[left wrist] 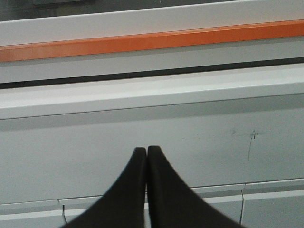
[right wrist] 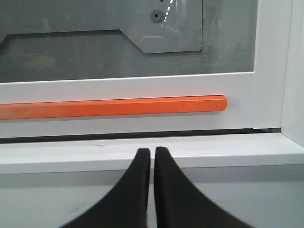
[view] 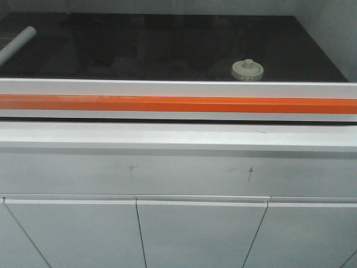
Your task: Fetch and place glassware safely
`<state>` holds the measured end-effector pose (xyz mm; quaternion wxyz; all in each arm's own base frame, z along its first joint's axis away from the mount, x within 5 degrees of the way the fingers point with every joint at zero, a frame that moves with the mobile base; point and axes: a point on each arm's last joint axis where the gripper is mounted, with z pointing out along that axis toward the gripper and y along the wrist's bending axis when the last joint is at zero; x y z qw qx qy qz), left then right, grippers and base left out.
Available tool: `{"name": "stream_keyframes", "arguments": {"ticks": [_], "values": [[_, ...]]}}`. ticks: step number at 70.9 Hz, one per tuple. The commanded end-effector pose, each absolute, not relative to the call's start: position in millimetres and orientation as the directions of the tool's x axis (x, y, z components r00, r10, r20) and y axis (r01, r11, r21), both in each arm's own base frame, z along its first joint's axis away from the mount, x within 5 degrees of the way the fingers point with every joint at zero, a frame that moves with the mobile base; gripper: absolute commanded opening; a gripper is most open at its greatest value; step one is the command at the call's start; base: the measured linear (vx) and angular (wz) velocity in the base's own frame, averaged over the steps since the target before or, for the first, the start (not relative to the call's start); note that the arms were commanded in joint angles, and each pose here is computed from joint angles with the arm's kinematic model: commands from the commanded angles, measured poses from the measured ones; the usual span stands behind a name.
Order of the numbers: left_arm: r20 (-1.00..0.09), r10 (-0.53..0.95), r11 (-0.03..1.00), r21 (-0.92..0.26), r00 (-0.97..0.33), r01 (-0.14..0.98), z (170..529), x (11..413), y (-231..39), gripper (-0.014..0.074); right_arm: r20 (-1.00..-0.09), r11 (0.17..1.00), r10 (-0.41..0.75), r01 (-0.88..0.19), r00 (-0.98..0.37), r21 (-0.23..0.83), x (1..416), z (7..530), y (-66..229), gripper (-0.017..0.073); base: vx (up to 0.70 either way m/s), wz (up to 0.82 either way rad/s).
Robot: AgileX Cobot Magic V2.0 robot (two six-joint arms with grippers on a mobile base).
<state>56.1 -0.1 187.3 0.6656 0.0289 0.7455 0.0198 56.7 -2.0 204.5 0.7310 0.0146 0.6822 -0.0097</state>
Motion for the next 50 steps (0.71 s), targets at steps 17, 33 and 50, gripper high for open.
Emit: {"name": "stream_keyframes", "arguments": {"ticks": [17,33,50], "values": [[-0.997,0.057,0.998,0.055,-0.061,0.024,185.0,56.8,-1.0,-0.0007,-0.99,0.999,-0.005,0.036,0.142,0.0,55.7,206.1,-1.7,-0.0003,0.0,0.0],[-0.997,0.057,0.998,0.055,-0.061,0.024,185.0,56.8,-1.0,-0.0007,-0.99,0.999,-0.005,0.036,0.142,0.0,55.7,206.1,-1.7,-0.0003,0.0,0.0],[-0.997,0.057,0.998,0.055,-0.061,0.024,185.0,56.8,-1.0,-0.0007,-0.99,0.999,-0.005,0.036,0.141,0.0,55.7,206.0,-1.8,-0.0003,0.0,0.0]]}}
